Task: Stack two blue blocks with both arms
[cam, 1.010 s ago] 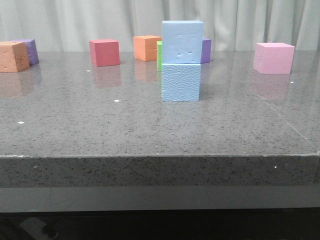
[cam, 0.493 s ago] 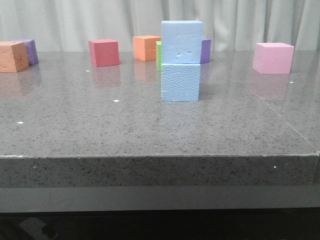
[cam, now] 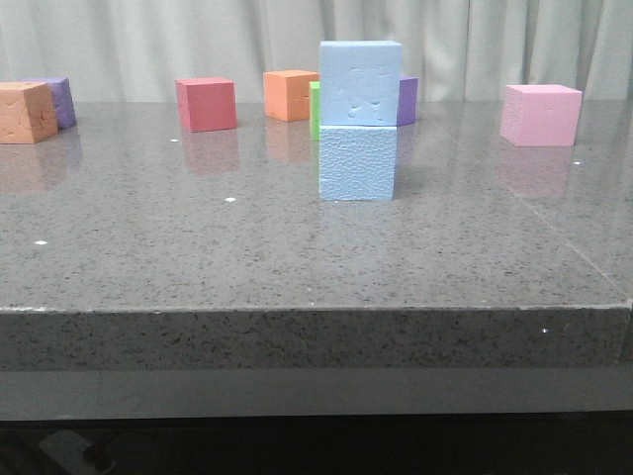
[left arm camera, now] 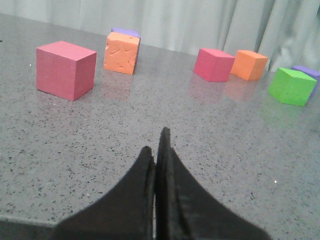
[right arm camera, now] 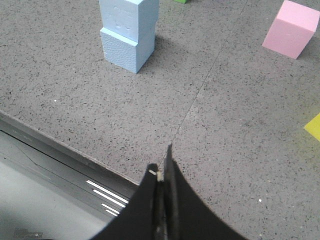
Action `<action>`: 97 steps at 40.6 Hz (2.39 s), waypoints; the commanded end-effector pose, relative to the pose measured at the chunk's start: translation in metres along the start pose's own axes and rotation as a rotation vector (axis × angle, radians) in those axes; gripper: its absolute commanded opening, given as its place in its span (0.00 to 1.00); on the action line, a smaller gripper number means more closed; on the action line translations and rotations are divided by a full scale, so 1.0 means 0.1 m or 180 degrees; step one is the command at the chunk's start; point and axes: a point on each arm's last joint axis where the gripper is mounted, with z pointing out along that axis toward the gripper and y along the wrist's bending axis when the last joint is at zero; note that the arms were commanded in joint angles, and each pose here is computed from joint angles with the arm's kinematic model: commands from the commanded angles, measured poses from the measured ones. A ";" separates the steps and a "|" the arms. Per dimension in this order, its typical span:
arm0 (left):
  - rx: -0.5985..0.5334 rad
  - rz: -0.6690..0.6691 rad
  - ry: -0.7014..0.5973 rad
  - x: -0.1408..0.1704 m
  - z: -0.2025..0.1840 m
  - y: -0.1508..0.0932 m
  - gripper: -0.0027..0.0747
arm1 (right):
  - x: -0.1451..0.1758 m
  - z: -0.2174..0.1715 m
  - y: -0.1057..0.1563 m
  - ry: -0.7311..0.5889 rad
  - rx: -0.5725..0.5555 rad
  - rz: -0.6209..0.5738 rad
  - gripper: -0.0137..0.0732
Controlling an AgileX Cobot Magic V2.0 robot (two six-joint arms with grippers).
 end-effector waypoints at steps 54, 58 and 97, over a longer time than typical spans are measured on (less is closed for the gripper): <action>-0.0006 0.0449 -0.0665 -0.04 -0.04 0.01 0.01 | -0.10 -0.05 -0.01 -0.0261 0.0002 -0.0003 0.08; -0.0006 0.0443 -0.0665 -0.04 -0.04 0.01 0.01 | -0.10 -0.05 -0.01 -0.0261 0.0002 -0.0003 0.08; -0.0006 0.0443 -0.0665 -0.04 -0.04 0.01 0.01 | -0.10 -0.05 -0.01 -0.0257 0.0004 -0.0005 0.08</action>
